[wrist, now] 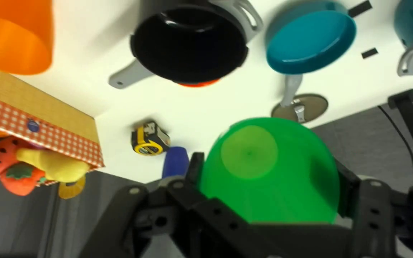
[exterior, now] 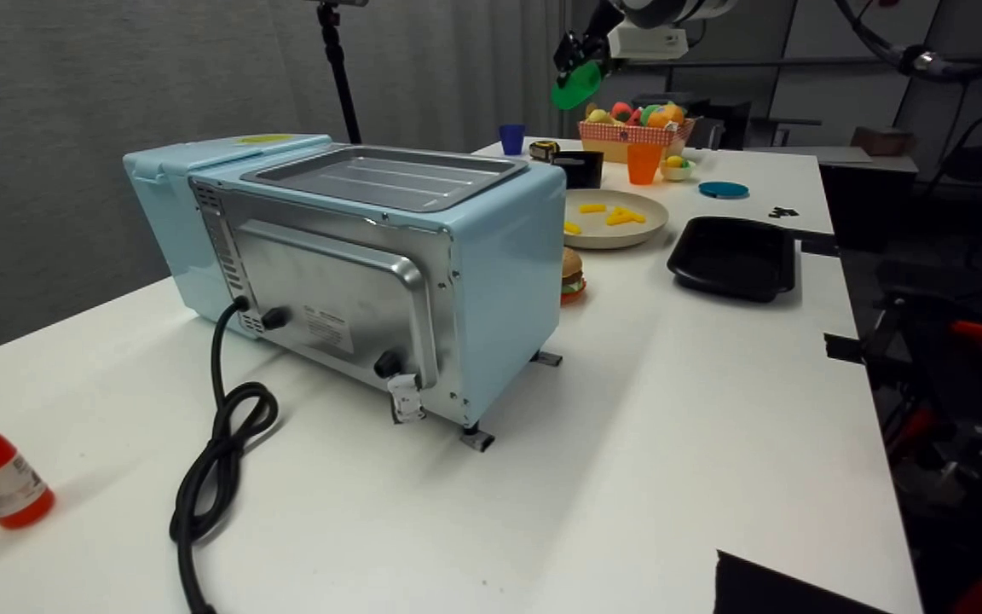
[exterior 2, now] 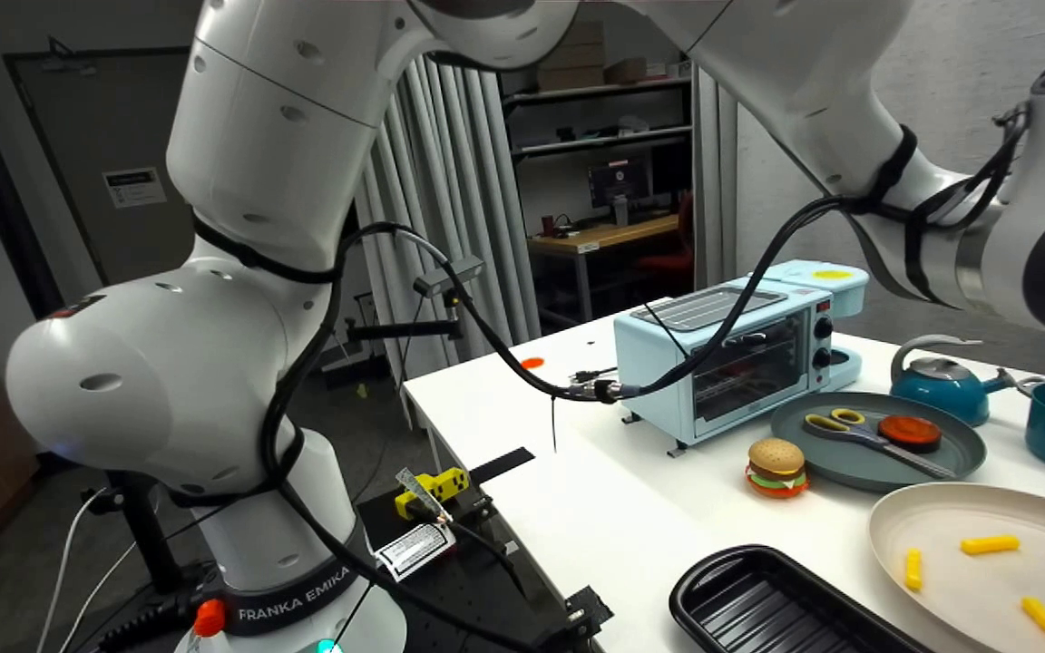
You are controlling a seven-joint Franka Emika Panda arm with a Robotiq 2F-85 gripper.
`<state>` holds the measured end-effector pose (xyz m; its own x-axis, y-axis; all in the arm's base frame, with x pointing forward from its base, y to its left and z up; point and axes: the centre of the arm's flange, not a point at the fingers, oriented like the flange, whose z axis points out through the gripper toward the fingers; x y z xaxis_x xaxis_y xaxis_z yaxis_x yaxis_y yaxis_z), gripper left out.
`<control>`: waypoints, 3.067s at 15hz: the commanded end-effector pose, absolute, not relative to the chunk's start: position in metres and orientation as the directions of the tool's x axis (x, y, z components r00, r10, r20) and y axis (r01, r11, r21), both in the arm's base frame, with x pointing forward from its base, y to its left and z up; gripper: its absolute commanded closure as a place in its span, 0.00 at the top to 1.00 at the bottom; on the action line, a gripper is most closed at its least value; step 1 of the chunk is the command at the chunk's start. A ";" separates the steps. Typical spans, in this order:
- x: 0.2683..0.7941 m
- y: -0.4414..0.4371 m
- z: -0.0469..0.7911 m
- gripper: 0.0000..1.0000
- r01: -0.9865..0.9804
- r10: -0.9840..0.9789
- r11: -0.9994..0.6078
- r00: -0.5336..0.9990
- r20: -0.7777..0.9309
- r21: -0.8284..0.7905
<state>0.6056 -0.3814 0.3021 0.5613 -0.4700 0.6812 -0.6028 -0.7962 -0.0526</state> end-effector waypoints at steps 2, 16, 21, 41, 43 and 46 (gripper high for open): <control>0.597 -0.401 0.305 0.53 -0.657 -0.533 -0.752 0.660 0.530 0.062; 0.528 -0.418 0.223 0.53 -0.678 -0.666 -0.703 0.733 0.138 0.213; 0.513 -0.422 0.205 0.53 -0.697 -0.710 -0.681 0.704 0.032 0.223; 0.499 -0.392 0.170 0.95 -0.709 -0.729 -0.684 0.662 -0.172 0.170; 0.498 -0.392 0.172 0.96 -0.702 -0.722 -0.692 0.674 -0.160 0.166; 0.499 -0.392 0.175 1.00 -0.693 -0.711 -0.704 0.686 -0.156 0.157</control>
